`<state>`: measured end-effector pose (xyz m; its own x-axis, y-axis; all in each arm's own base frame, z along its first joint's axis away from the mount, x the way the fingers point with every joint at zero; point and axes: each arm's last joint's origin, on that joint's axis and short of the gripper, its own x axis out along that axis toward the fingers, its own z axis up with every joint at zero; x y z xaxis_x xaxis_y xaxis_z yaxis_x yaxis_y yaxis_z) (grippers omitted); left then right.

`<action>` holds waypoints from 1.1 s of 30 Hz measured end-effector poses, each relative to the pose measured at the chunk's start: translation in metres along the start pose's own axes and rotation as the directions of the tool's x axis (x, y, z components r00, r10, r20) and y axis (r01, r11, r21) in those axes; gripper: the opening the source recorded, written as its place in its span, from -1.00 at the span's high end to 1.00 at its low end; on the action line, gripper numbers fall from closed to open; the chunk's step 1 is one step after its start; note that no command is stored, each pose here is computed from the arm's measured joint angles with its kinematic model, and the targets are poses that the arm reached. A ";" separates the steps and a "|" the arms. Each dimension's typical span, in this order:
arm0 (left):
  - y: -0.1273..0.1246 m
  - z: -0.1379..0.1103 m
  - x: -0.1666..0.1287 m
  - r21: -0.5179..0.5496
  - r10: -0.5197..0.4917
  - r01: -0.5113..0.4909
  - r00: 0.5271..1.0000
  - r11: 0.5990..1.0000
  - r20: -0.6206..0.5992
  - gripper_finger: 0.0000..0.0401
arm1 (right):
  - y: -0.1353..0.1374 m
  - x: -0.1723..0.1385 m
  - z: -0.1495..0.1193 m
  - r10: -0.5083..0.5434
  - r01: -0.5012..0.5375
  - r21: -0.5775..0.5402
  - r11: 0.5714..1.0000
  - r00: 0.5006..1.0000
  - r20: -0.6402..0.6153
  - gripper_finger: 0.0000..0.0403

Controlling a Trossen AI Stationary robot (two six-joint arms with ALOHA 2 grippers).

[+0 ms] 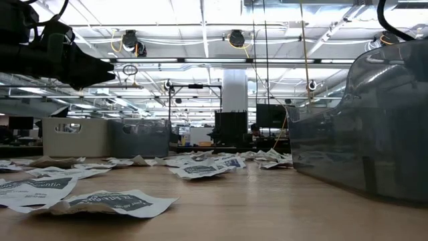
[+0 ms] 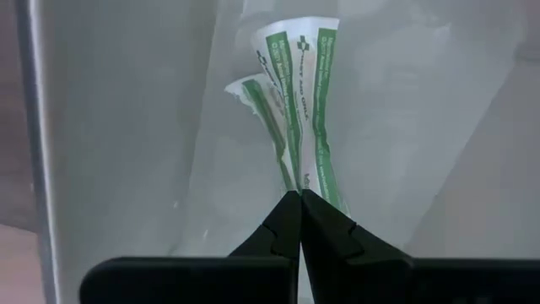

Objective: Pick & Place First Aid Supplies
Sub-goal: Put the white bandage pack into the bottom gray bin

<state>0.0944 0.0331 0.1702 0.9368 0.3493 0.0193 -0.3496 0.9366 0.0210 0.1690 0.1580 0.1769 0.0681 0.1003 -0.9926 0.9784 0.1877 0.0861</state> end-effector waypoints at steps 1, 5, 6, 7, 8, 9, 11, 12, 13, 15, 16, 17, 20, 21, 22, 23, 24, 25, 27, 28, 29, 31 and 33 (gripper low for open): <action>0.000 0.000 0.000 0.000 0.000 0.000 1.000 1.000 0.000 -0.52 | 0.000 0.000 0.000 0.000 0.000 -0.005 1.000 1.000 0.000 1.00; 0.000 0.000 0.000 0.000 0.000 0.000 1.000 1.000 0.000 -0.52 | 0.000 0.000 0.000 -0.001 0.001 -0.026 1.000 1.000 0.001 0.99; 0.000 0.000 0.000 0.000 0.000 0.000 1.000 1.000 0.000 -0.52 | 0.000 0.000 0.000 -0.001 0.001 -0.025 1.000 1.000 0.001 0.97; 0.000 0.000 0.000 0.000 0.000 0.000 1.000 1.000 0.000 -0.52 | 0.000 0.000 0.000 -0.001 0.001 -0.024 1.000 1.000 0.001 0.94; 0.000 0.000 0.000 0.000 0.000 0.000 1.000 1.000 0.000 -0.52 | 0.000 0.000 0.000 -0.001 0.001 -0.025 1.000 1.000 0.001 0.90; 0.000 0.000 0.000 0.000 0.000 0.000 1.000 1.000 0.000 -0.52 | 0.000 0.000 0.000 0.000 0.000 -0.026 1.000 1.000 0.000 0.84; 0.000 0.000 0.000 0.000 0.000 0.000 1.000 1.000 0.000 -0.52 | 0.000 0.000 0.000 0.004 -0.004 -0.028 1.000 1.000 -0.002 0.72; 0.000 0.000 0.000 0.000 0.000 0.000 1.000 1.000 0.000 -0.52 | 0.001 0.000 0.000 0.006 -0.006 -0.031 0.999 1.000 -0.003 0.64; 0.000 0.000 0.000 0.000 0.000 0.000 1.000 1.000 0.000 -0.52 | 0.001 0.000 0.000 0.006 -0.006 -0.039 0.999 1.000 -0.003 0.56; 0.000 0.000 0.000 0.000 0.000 0.000 1.000 1.000 0.000 -0.52 | 0.000 0.000 0.000 0.001 -0.002 -0.045 0.999 1.000 0.000 0.40; 0.000 0.000 0.000 0.000 0.000 0.000 1.000 1.000 0.000 -0.52 | 0.000 0.000 0.000 -0.002 0.002 -0.045 0.999 1.000 0.001 0.32; 0.000 0.000 0.000 0.000 0.000 0.000 1.000 1.000 0.000 -0.52 | 0.000 0.000 0.000 -0.001 0.001 -0.048 0.999 1.000 0.001 0.25; 0.000 0.000 0.000 0.000 0.000 0.000 1.000 1.000 0.000 -0.52 | 0.000 -0.005 0.001 0.015 -0.015 -0.070 0.997 1.000 -0.008 0.10; 0.000 0.000 0.000 0.000 0.000 0.000 1.000 1.000 0.000 -0.52 | 0.001 -0.007 0.001 0.019 -0.020 -0.090 0.996 1.000 -0.010 0.07; 0.000 0.000 0.000 0.000 0.000 0.000 1.000 1.000 0.000 -0.52 | 0.001 -0.009 0.002 0.019 -0.020 -0.112 0.993 1.000 -0.009 0.06; 0.000 0.000 0.000 0.000 0.000 0.000 1.000 1.000 0.000 -0.52 | 0.002 -0.013 0.003 0.017 -0.018 -0.138 0.990 1.000 -0.008 0.05; 0.000 0.000 0.000 0.000 0.000 0.000 1.000 1.000 0.000 -0.52 | 0.002 -0.016 0.004 0.015 -0.015 -0.170 0.985 1.000 -0.003 0.04; 0.000 0.000 0.000 0.000 0.000 0.000 1.000 1.000 0.000 -0.52 | 0.002 -0.020 0.005 0.010 -0.010 -0.205 0.979 1.000 0.000 0.04; 0.000 0.000 0.000 0.000 0.000 0.000 1.000 1.000 0.000 -0.52 | 0.001 -0.027 0.008 0.000 0.002 -0.290 0.957 1.000 0.006 0.06; 0.000 0.000 0.000 0.000 -0.001 0.001 1.000 1.000 0.000 -0.52 | 0.001 -0.030 0.010 -0.005 0.007 -0.332 0.943 1.000 0.009 0.07; 0.000 0.000 0.000 0.000 0.000 0.000 1.000 1.000 0.000 -0.52 | 0.001 -0.034 0.011 -0.005 0.008 -0.379 0.925 1.000 0.010 0.08; 0.000 0.000 0.000 0.000 0.000 0.000 1.000 1.000 0.000 -0.52 | 0.002 -0.041 0.014 0.014 -0.011 -0.482 0.876 1.000 0.002 0.10; 0.000 0.000 0.000 0.000 0.000 0.000 1.000 1.000 0.000 -0.52 | 0.005 -0.049 0.016 0.042 -0.041 -0.589 0.807 0.999 -0.011 0.13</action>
<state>0.0944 0.0330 0.1702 0.9369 0.3492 0.0193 -0.3495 0.9367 0.0210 0.1741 0.1383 0.2244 0.1074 0.1189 -0.9871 0.6719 0.7231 0.1602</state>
